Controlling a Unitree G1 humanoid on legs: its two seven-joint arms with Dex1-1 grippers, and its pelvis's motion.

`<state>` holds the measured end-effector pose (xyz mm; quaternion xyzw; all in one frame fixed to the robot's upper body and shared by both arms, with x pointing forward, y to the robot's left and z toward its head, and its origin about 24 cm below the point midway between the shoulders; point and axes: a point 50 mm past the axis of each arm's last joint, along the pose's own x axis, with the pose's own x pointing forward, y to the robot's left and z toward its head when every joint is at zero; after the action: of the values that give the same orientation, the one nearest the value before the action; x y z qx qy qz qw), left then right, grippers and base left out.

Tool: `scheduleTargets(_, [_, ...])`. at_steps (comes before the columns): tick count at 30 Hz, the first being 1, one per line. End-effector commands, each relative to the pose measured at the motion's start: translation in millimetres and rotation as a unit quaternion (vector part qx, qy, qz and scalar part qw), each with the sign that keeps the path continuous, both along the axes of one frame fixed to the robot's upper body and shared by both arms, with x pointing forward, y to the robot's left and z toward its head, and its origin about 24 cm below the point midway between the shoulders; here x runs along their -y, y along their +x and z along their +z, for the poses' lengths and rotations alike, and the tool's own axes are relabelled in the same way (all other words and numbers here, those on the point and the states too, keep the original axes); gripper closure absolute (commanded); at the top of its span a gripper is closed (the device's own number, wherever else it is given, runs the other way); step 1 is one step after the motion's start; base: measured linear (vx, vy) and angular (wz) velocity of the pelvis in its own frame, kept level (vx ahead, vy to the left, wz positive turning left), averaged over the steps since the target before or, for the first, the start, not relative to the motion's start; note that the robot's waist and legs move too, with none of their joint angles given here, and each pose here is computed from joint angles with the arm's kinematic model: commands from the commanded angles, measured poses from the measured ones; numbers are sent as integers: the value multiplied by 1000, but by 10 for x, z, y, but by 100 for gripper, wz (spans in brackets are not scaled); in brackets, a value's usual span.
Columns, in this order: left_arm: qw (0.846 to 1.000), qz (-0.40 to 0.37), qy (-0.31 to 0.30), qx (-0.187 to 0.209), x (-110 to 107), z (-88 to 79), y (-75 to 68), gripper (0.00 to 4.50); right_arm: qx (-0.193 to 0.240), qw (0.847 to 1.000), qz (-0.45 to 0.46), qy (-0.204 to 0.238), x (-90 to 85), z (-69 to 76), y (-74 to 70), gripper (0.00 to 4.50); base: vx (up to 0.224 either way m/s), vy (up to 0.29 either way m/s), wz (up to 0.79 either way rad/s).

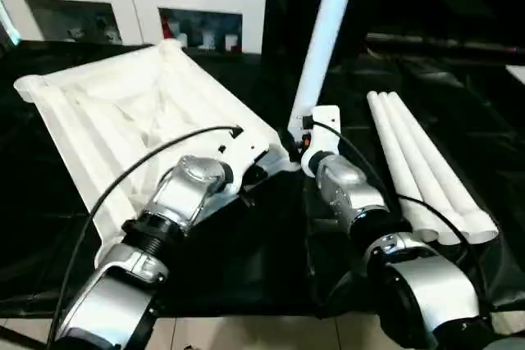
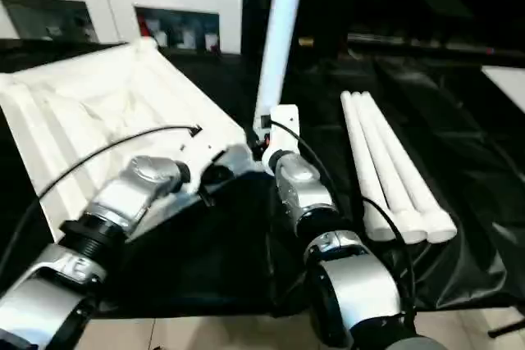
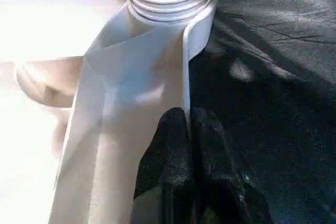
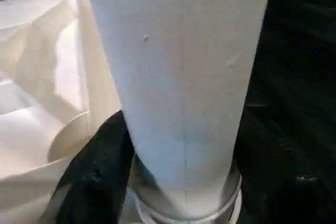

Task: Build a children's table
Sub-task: Insert table leg to table base

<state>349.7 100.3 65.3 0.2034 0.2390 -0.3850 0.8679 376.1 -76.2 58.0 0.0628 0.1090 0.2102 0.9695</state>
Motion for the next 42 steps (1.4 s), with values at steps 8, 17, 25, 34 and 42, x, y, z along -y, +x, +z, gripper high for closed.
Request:
scheduleTargets(8, [999,-46,15,13,-134,-7,-41,450,44,981,186,-24,221,113,-181,67,0,0,0])
scheduleTargets(17, [985,-166,-42,-19,-283,-4,-248,450,34,958,274,-79,656,57,-479,67,0,0,0])
scheduleTargets(25, [968,-239,-52,-58,-345,11,-447,450,17,946,308,-97,730,27,-595,67,0,0,0])
scheduleTargets(34, [967,-241,-58,-58,-342,18,-458,450,10,937,336,-96,700,-12,-653,67,0,0,0])
scheduleTargets(42, [968,-241,-59,-45,-320,4,-448,450,14,932,350,-94,616,-43,-643,106,0,0,0])
